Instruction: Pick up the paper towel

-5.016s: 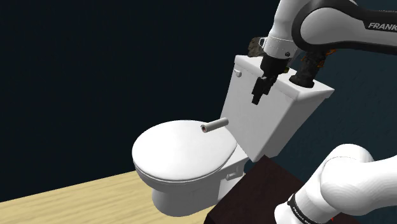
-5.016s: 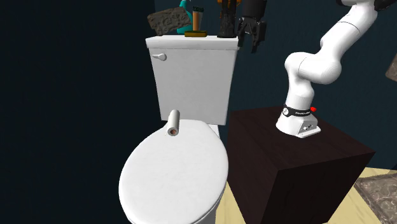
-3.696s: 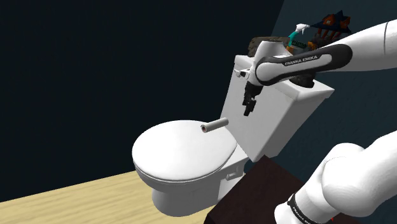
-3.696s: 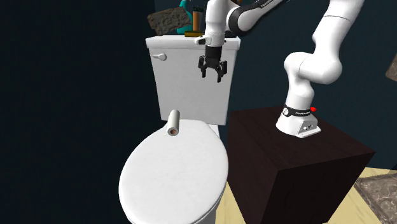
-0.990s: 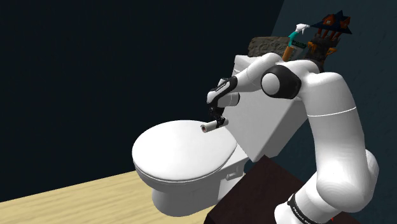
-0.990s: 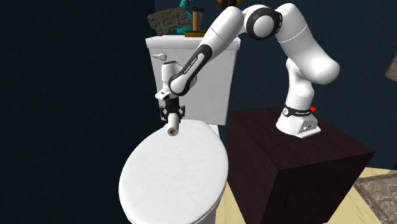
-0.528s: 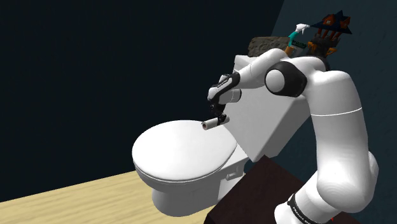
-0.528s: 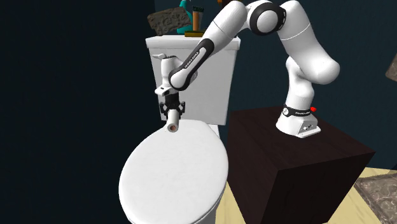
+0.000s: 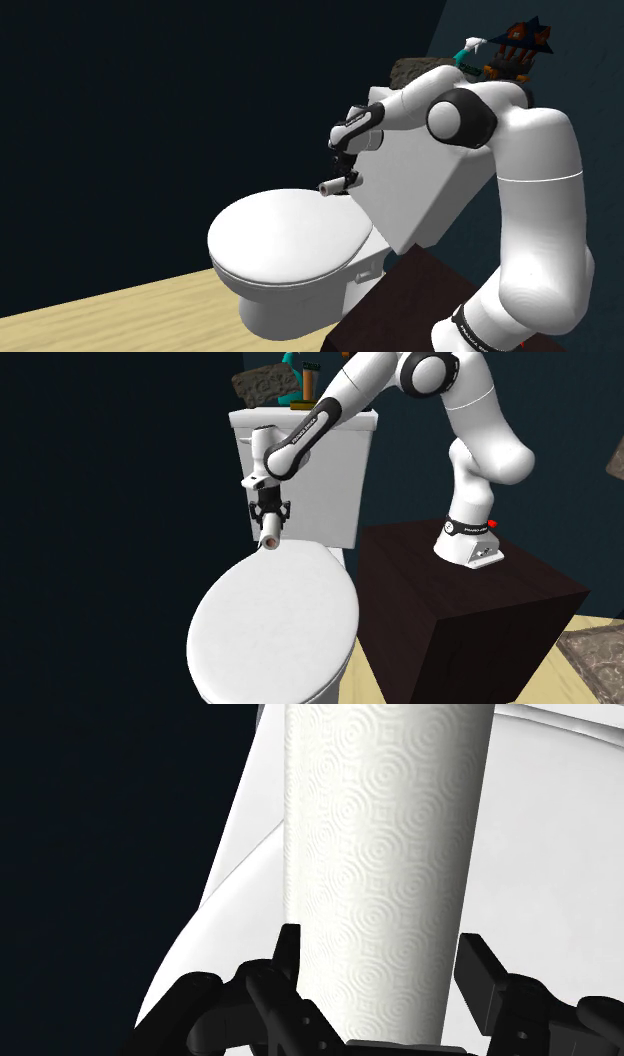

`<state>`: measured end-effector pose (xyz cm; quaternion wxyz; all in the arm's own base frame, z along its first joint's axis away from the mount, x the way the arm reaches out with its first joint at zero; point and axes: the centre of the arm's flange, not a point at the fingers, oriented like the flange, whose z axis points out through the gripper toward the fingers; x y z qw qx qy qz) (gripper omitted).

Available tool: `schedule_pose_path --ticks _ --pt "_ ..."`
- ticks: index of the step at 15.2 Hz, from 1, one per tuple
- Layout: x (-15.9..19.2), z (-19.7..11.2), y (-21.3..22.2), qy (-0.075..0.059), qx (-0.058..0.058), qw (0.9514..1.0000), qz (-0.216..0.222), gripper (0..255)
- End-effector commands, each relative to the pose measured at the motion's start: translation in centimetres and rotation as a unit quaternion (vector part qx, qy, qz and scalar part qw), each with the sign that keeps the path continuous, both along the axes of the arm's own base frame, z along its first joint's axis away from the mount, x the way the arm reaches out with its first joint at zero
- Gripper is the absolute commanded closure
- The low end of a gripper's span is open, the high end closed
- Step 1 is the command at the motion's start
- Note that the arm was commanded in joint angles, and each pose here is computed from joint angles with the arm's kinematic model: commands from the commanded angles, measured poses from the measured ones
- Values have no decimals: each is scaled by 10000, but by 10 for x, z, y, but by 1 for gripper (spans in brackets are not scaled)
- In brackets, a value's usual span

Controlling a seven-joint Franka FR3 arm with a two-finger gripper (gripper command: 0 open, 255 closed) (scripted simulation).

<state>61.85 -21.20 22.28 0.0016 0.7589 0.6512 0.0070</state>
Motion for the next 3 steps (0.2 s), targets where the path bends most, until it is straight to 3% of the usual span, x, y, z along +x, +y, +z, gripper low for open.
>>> schedule_pose_path --ticks 1,3 --pt "0 10 0 2 0 10000 0 255" --pt "0 11 0 2 0 10000 0 255"
